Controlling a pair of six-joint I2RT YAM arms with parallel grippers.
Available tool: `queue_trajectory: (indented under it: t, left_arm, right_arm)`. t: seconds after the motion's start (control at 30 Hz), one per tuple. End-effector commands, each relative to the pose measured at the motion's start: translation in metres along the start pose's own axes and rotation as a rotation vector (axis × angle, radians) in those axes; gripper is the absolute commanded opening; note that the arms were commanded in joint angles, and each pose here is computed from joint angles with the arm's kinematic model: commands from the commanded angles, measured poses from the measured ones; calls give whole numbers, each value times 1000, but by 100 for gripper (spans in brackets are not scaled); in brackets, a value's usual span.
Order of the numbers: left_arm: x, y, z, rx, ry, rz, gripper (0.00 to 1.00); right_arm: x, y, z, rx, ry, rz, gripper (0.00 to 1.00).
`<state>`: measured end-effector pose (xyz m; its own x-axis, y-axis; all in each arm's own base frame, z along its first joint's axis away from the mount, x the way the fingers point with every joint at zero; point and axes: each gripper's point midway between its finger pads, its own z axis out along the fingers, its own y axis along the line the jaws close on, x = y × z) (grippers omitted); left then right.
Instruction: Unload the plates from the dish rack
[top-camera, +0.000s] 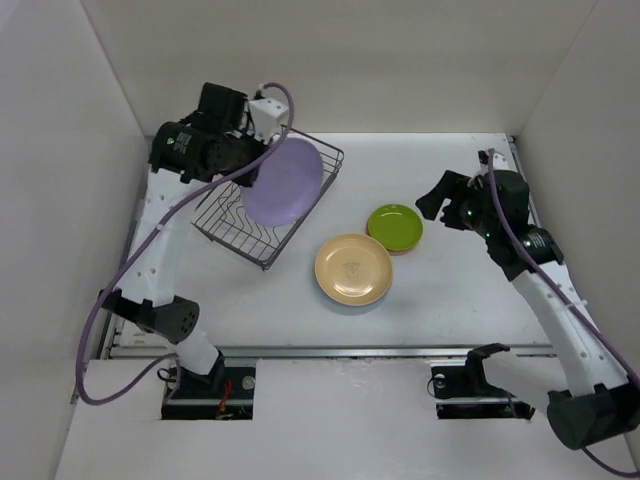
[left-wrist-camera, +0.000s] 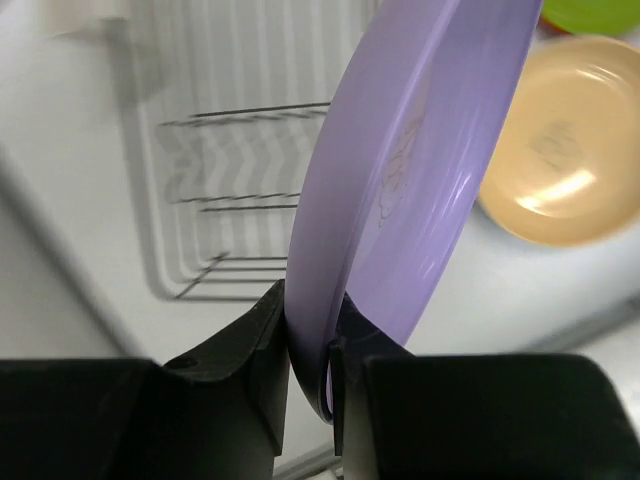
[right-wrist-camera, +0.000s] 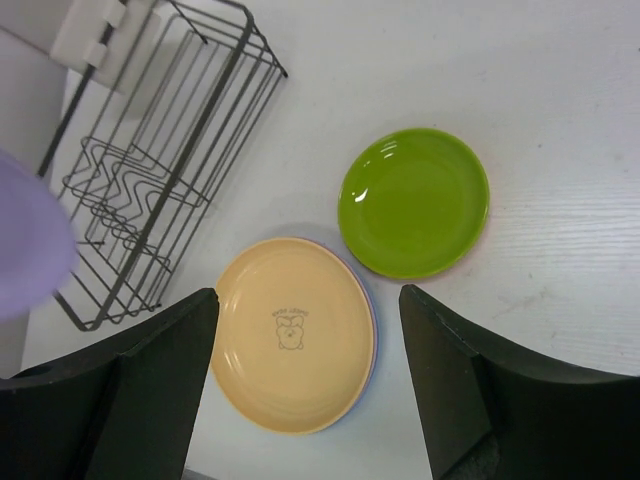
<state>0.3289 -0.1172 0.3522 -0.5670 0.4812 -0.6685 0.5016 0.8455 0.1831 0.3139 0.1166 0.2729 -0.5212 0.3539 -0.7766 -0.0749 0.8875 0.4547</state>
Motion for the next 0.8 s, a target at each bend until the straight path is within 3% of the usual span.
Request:
queue_trajectory:
  t: [0.0,0.1,0.23,0.5,0.53,0.57,0.77]
  left_arm:
    - [21,-100,51,430,184,18,0]
    - [27,-131,91,520,279,-21,0]
    - [35,-173,127,596,358,50,0]
    - [69,-188,180,594,492,86,0]
    - [74,-190,181,612,511,97,3]
    - [82,-193,184,634,548,107,15]
    - [104,-191,194,606,648,146,53]
  right_arm:
    - [-9,-7,-28,49,-79,38,79]
    - [-17,-10,-55,63,-154,63,80]
    - [-21,-19,-81,97,-220,67,82]
    - [-32,-15,-91,103,-235,58,83]
    - [-31,-16,-87,111,-222,57,83]
    - [-29,-16,-83,109,-207,56,83]
    - [-33,-12,-83,90,-221,56,83]
